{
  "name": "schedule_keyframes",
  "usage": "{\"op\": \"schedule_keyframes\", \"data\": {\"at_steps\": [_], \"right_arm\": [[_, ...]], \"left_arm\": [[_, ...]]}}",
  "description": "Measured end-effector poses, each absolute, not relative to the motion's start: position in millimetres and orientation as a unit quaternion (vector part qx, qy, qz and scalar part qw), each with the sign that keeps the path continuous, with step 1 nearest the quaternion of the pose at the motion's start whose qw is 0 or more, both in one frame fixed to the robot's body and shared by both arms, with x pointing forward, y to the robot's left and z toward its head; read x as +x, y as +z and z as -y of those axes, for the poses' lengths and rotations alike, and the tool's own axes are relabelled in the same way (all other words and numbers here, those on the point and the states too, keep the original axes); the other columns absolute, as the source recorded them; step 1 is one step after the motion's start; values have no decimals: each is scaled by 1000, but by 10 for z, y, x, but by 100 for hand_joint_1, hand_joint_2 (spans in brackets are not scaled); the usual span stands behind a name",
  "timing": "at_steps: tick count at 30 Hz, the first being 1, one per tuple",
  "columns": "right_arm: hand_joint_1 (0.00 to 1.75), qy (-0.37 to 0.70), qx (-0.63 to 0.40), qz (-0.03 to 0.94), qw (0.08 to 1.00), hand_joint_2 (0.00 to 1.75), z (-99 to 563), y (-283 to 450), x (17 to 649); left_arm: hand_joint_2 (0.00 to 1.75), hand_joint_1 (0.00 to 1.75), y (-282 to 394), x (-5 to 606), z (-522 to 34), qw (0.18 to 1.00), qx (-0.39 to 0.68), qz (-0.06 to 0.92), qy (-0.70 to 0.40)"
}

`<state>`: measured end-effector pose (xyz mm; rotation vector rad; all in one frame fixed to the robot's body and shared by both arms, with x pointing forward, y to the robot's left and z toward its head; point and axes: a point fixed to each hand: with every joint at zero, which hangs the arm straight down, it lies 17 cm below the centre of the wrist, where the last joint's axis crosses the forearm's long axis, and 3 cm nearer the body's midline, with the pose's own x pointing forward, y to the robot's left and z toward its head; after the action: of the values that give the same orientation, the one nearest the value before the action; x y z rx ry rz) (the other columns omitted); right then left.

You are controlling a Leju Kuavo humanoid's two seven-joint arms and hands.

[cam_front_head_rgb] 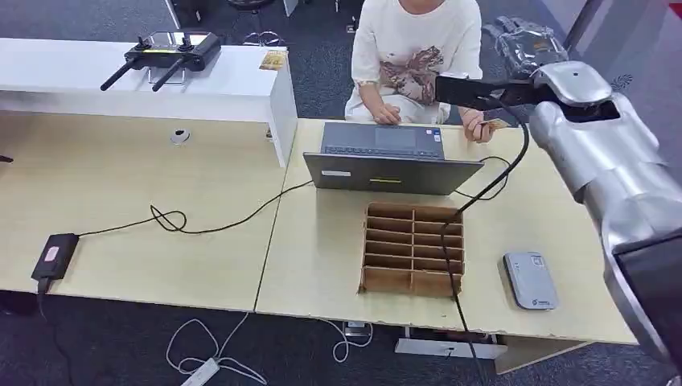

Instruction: Pass the card to the sensor for recognition and then transmit it.

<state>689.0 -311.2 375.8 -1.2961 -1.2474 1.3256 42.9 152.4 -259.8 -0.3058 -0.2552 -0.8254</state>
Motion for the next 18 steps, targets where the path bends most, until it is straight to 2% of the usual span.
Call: {"op": "schedule_keyframes", "data": {"at_steps": [10,18], "right_arm": [[0,526,-503,525,441,175,3223,3845,6874],[0,491,-416,605,470,175,3155,3888,6803]], "left_arm": [[175,0,-2600,435,-1524,899,-146,124,-394],[175,0,-2599,439,-1519,901,-146,125,-389]]}}
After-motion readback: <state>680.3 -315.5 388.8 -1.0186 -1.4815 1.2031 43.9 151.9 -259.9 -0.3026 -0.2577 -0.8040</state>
